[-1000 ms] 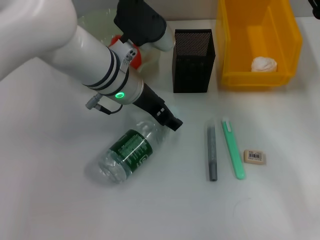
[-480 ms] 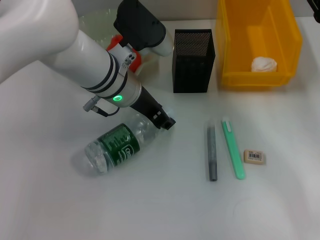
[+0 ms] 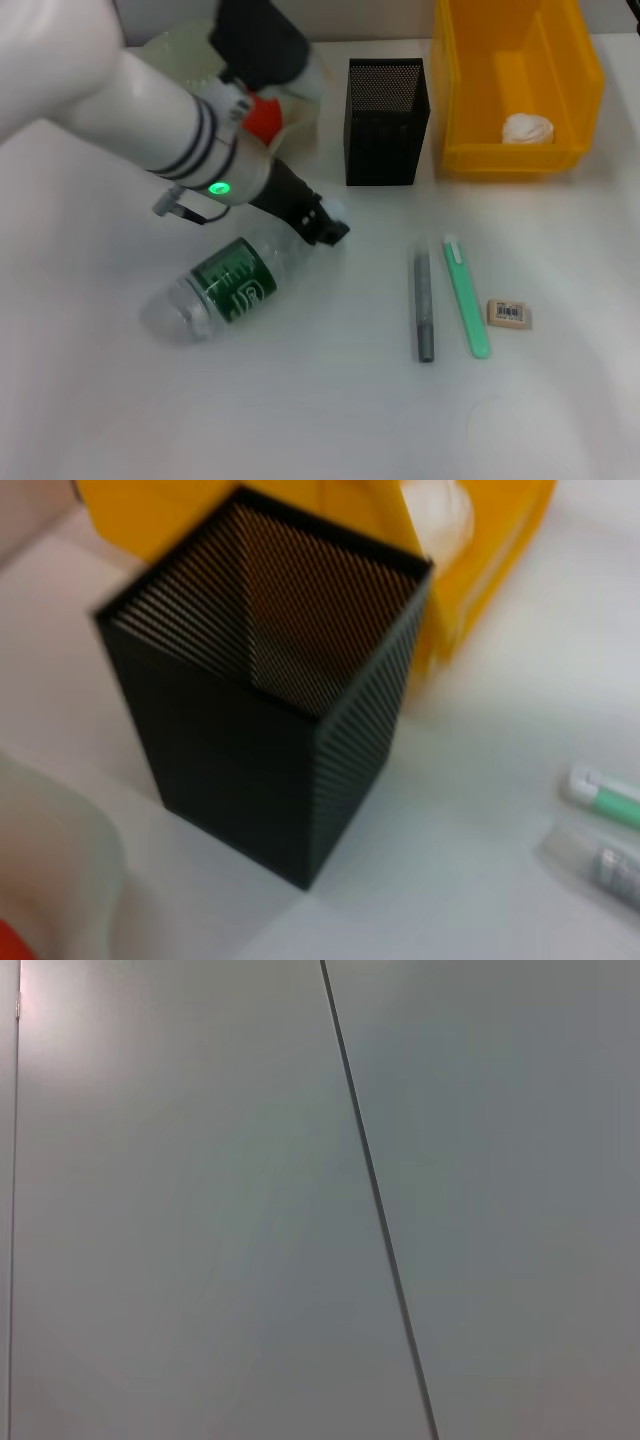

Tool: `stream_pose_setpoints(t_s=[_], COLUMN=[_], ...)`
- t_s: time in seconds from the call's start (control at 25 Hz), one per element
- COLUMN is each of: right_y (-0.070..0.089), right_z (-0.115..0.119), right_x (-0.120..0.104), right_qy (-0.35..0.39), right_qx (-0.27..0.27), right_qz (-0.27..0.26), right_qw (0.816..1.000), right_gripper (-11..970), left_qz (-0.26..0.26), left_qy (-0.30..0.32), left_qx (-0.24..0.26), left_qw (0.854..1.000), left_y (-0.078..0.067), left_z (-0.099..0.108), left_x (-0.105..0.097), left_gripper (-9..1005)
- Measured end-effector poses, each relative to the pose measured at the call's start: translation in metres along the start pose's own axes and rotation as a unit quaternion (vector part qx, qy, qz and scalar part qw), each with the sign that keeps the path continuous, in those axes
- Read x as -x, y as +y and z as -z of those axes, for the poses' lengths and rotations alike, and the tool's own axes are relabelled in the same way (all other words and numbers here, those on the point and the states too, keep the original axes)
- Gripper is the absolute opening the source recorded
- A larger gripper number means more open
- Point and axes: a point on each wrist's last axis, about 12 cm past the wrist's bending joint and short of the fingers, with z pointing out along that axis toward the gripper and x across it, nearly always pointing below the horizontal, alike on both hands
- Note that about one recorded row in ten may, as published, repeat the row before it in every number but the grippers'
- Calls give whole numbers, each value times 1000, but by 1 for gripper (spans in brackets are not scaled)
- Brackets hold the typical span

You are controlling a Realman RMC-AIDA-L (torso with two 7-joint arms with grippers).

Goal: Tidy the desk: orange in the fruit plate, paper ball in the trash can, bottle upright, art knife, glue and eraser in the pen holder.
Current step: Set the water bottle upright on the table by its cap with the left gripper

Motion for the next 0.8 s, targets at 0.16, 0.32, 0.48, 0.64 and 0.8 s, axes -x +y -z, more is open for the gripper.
stream_pose_setpoints(t_s=[0.16,0.32,0.48,0.64,0.8], right_y=[0,1,2,3,3], right_z=[-2,-4,-7,-7,-9], right_x=[1,1,1,1,1], right_qy=[-2,-4,-5,-5,-5], right_qx=[1,4,8,9,12], right_qz=[0,0,0,0,0], right_qw=[1000,1000,1000,1000,1000], right_gripper=[755,755,755,755,756], left_qz=[33,65,77,76,81], left_qy=[-72,-161,-238,-259,-270], left_qx=[-18,-34,-31,-20,-13], left_qw=[997,984,968,963,959], left_y=[12,24,31,32,33], left_z=[22,46,62,66,67], left_x=[-12,-32,-58,-69,-80], left_gripper=[435,434,434,434,434])
